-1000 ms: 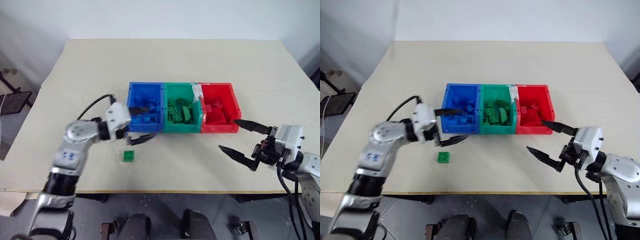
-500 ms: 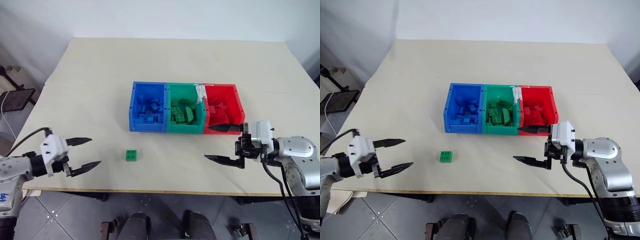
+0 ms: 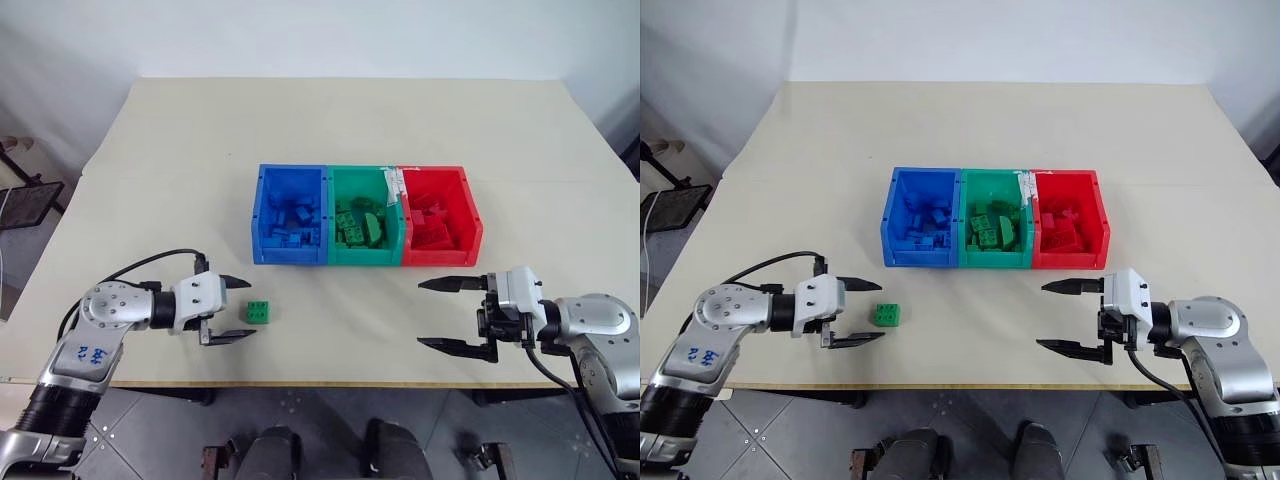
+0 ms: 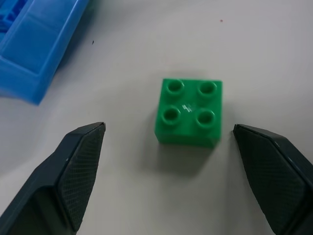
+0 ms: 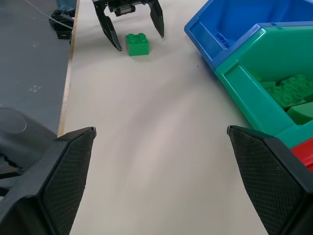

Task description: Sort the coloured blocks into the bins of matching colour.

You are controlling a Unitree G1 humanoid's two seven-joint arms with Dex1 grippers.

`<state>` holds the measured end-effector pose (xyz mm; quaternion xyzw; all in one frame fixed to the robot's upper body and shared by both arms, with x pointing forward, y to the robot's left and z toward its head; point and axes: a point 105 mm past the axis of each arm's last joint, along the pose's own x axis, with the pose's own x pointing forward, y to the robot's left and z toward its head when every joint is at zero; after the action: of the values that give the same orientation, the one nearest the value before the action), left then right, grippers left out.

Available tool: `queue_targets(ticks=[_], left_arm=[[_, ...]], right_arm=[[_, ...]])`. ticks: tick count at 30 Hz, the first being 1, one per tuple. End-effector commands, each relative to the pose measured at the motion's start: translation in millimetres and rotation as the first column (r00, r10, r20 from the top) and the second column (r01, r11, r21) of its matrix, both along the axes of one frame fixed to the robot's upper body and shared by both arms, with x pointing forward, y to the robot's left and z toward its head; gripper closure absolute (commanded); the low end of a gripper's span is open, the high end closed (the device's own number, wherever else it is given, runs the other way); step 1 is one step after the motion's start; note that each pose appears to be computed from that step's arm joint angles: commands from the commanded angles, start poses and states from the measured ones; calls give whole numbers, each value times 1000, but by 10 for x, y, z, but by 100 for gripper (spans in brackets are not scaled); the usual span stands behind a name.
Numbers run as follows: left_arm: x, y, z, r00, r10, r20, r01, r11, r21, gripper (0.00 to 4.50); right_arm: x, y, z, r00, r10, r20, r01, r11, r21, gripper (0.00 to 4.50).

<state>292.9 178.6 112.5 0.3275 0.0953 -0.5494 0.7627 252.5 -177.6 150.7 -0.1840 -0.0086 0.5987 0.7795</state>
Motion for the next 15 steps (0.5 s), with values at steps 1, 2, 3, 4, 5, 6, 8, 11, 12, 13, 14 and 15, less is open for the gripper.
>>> queue_targets(ticks=[1, 2, 3, 4, 5, 6, 8, 11, 12, 13, 14, 15], left_arm=[[-10, -43, -101, 997, -3, -77, 2, 1000, -9, 122], [-31, -69, -96, 996, -27, -87, 26, 1000, -12, 154], [-49, -70, -111, 994, -34, -105, 34, 999, -3, 179], [-63, -69, -124, 993, -44, -112, 46, 999, 9, 211], [-71, -68, -132, 992, -50, -116, 52, 999, 16, 245], [-68, -67, -137, 992, -47, -119, 48, 999, 14, 271], [-72, -113, -111, 991, -69, -116, 68, 998, -17, 304], [-99, -247, 7, 987, -122, -103, 111, 988, -111, 304], [-107, -312, 71, 986, -138, -96, 123, 980, -155, 304], [-57, -413, 168, 990, -124, -73, 107, 972, -208, 304], [-8, -496, 249, 993, -104, -58, 86, 964, -250, 304], [47, -605, 347, 996, -84, -39, 69, 952, -299, 304]], right_arm=[[-50, 2, 65, 999, -6, 34, 6, 1000, -1, 0], [-60, -7, 58, 999, -11, 31, 11, 1000, -1, 0], [-69, -20, 53, 999, -17, 29, 18, 1000, -3, 0], [-78, -34, 49, 999, -23, 28, 23, 1000, -5, 0], [-84, -43, 46, 999, -27, 27, 28, 1000, -6, 0], [-93, -56, 41, 999, -34, 26, 35, 999, -6, 0], [-118, -77, 29, 999, -47, 24, 47, 999, -5, 0], [-129, -100, 37, 997, -75, 32, 75, 997, 3, 0], [-127, -116, 44, 995, -92, 39, 92, 996, 6, 0], [-119, -147, 70, 991, -128, 49, 127, 991, 29, 0], [-111, -174, 99, 985, -163, 57, 160, 986, 54, 0], [-98, -206, 144, 975, -210, 70, 203, 975, 94, 0]])
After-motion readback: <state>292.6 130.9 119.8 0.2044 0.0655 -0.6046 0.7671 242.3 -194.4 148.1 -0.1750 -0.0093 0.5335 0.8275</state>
